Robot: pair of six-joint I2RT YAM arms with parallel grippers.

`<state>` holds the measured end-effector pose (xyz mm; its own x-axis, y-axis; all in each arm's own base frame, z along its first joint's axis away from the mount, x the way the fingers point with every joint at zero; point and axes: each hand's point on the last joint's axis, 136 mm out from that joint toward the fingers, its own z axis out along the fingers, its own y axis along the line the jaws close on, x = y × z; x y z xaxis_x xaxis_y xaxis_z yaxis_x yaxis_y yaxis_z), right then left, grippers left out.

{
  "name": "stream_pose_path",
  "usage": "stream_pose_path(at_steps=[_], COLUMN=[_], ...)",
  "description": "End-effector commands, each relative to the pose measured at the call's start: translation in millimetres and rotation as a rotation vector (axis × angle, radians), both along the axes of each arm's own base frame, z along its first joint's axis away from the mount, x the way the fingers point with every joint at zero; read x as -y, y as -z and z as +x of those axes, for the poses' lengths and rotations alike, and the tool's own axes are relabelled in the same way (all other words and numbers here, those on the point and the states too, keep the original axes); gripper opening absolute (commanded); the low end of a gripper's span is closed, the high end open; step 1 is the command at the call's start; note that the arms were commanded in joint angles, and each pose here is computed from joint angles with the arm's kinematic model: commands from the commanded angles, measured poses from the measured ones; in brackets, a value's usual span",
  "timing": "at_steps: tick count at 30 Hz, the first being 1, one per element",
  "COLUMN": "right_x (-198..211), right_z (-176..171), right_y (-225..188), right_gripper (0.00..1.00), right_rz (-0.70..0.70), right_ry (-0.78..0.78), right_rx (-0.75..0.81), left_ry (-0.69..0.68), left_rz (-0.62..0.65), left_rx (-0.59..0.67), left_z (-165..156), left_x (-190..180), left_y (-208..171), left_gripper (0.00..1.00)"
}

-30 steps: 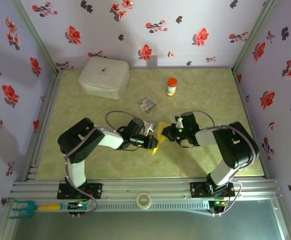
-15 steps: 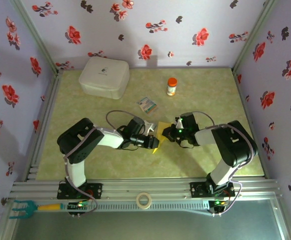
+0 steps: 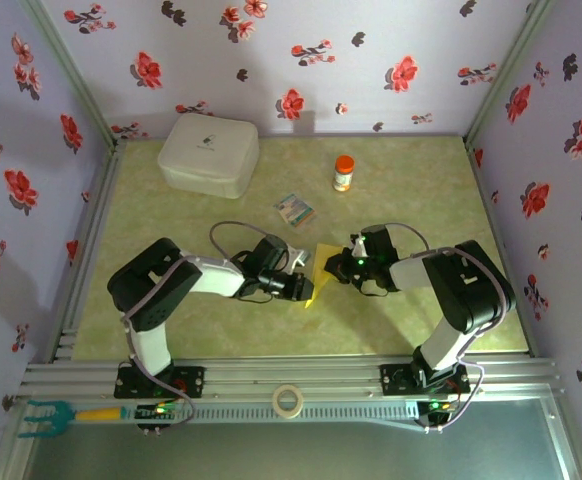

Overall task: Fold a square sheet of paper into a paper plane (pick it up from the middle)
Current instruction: Fold the wing for the fifth time at the center of the table.

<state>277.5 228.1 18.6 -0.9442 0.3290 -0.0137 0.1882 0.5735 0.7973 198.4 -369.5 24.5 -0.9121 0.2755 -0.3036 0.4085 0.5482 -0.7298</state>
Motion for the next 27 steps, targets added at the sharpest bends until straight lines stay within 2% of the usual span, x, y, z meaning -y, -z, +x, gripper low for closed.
stream_pose_path(at_steps=[1, 4, 9, 11, 18, 21, 25, 27], right_x=[12, 13, 16, 18, 22, 22, 23, 23], right_z=[-4, -6, -8, -8, -10, -10, -11, -11], right_y=[25, 27, 31, 32, 36, 36, 37, 38], right_gripper=[0.10, 0.10, 0.10, 0.10, 0.09, 0.08, 0.08, 0.08], right_rz=[-0.083, -0.093, -0.115, -0.133, -0.165, -0.164, -0.169, -0.172], right_ry=[0.026, 0.025, 0.026, 0.028, 0.029, 0.027, 0.026, 0.027], right_rx=[-0.057, -0.068, -0.076, -0.082, -0.092, -0.094, -0.097, -0.100], left_ry=[0.021, 0.035, 0.064, 0.071, 0.097, 0.111, 0.115, 0.116], left_rz=[0.049, 0.052, 0.063, 0.078, 0.087, 0.107, 0.110, 0.109], left_rx=[-0.069, -0.091, -0.133, -0.143, -0.171, -0.187, -0.192, -0.193], left_z=[-17, -21, -31, -35, -47, -51, -54, -55], left_x=[-13, -14, -17, -20, -27, -29, -31, -31], left_y=[11, 14, 21, 24, 26, 30, 29, 28], left_gripper=[0.08, 0.01, 0.00, 0.07, 0.08, 0.13, 0.14, 0.10])
